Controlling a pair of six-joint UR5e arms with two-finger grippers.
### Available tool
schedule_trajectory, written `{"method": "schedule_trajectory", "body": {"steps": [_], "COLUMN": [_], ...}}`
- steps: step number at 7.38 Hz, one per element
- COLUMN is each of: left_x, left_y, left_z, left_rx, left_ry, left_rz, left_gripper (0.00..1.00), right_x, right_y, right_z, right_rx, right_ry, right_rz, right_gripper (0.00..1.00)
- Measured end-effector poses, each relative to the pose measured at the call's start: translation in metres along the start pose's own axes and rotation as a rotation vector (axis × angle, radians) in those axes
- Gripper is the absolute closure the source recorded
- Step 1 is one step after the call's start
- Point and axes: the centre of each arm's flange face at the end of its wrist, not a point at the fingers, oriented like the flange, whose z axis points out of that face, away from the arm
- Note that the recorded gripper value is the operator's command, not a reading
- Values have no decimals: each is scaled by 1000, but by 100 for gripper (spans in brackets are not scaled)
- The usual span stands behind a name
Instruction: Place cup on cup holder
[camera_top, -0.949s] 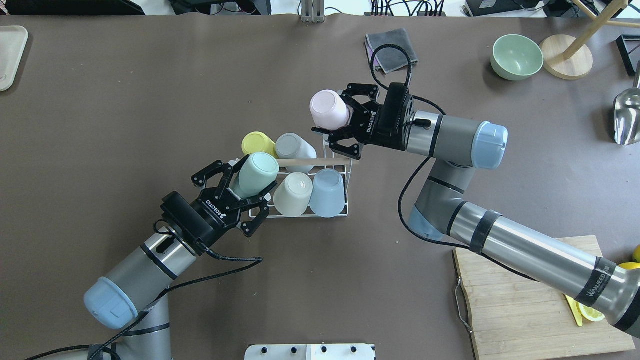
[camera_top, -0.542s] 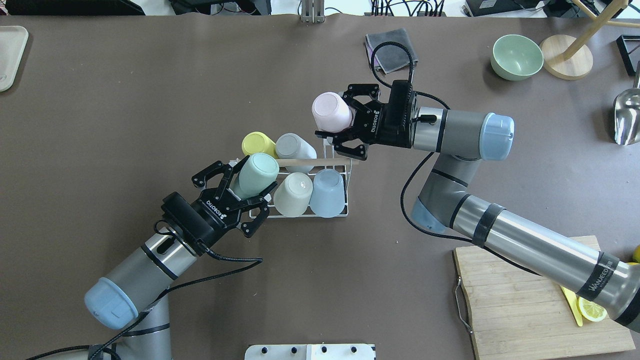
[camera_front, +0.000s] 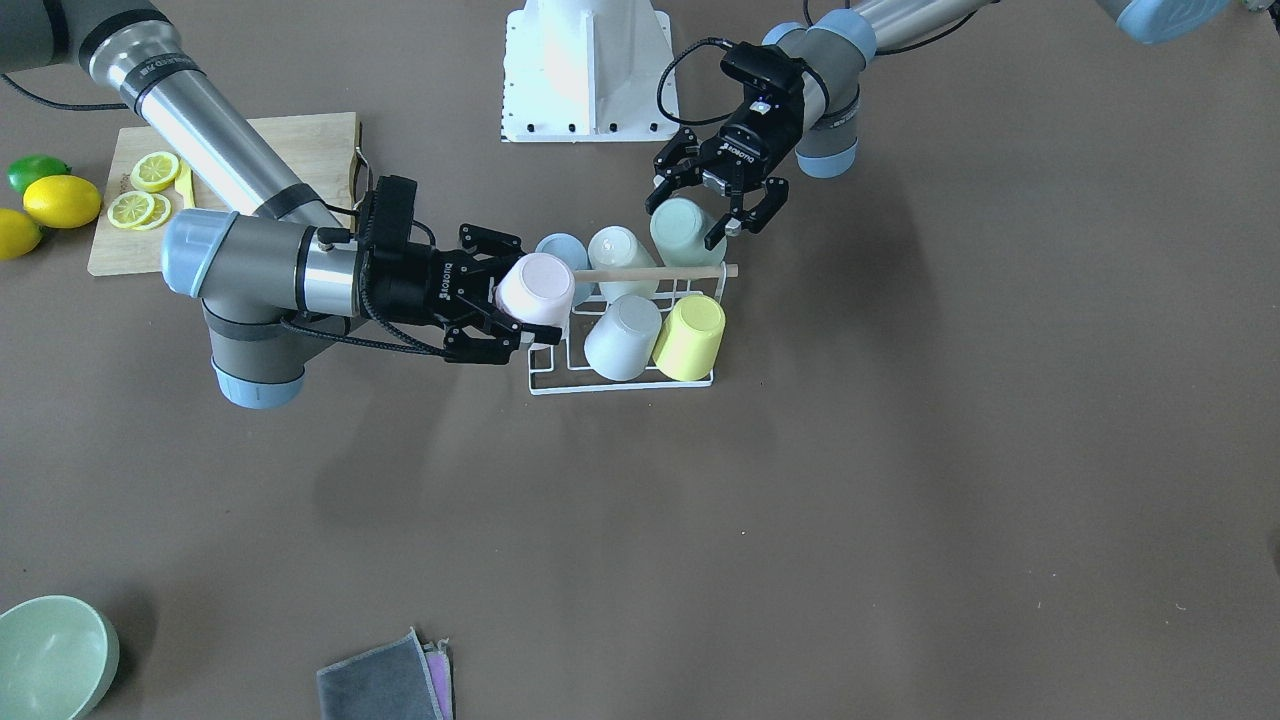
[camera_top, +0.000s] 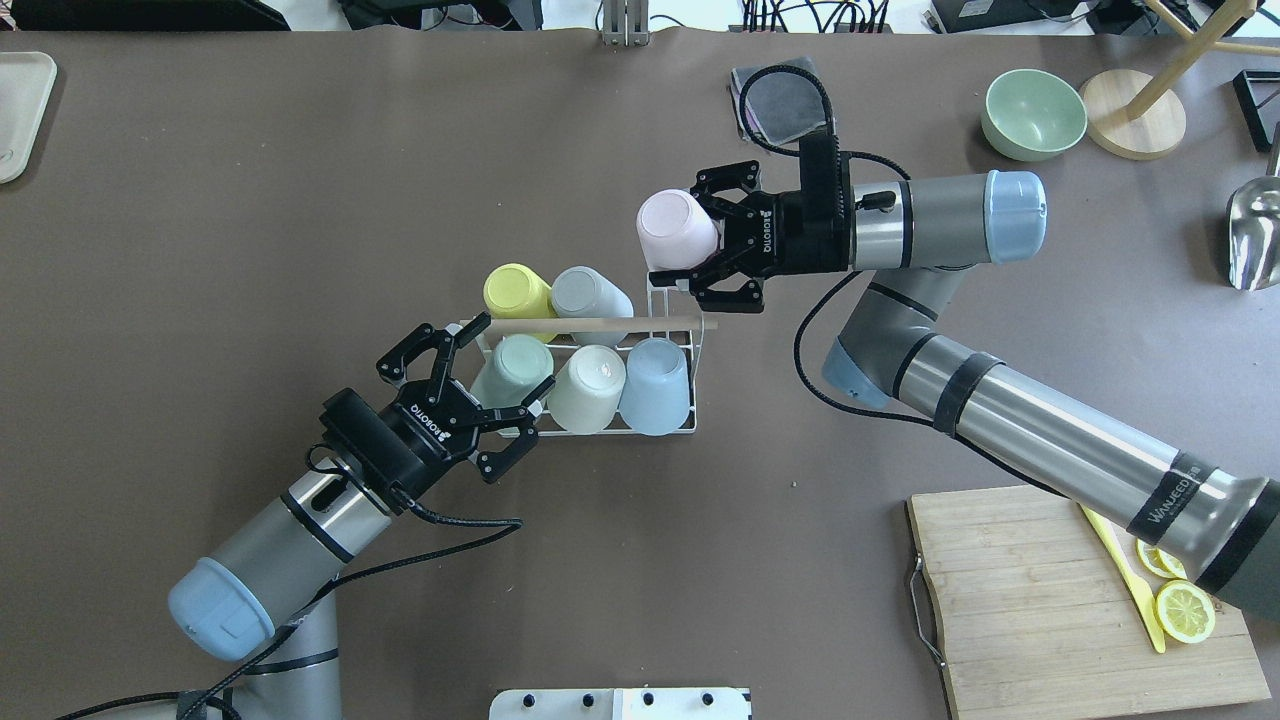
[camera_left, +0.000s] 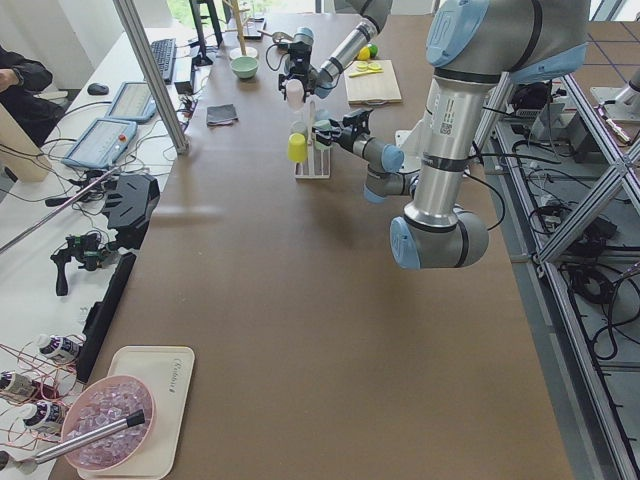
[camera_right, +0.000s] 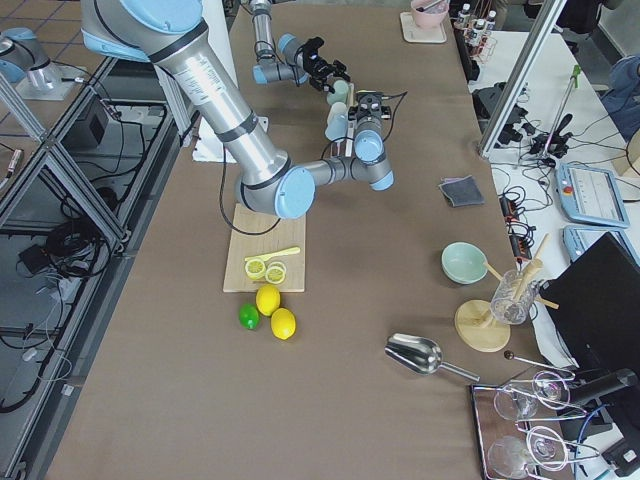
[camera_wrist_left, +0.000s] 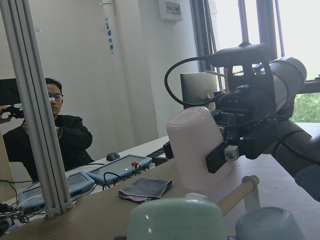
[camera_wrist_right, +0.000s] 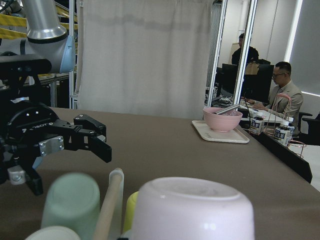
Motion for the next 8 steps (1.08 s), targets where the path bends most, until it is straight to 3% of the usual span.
{"method": "schedule_trajectory", "body": {"steps": [5, 8], "left_x": [-2, -15], "left_y": [-8, -64], "left_z": [-4, 10], "left_rx": [39, 102], "left_ry": [6, 61], "left_rz": [-30, -31], "left_gripper": [2, 2], "right_x": [-6, -9], "right_y": [-2, 9], "right_z": [25, 29], "right_rx": [29, 15], "right_ry": [50, 58], "right_rz": [23, 23], "right_gripper": [100, 100]}}
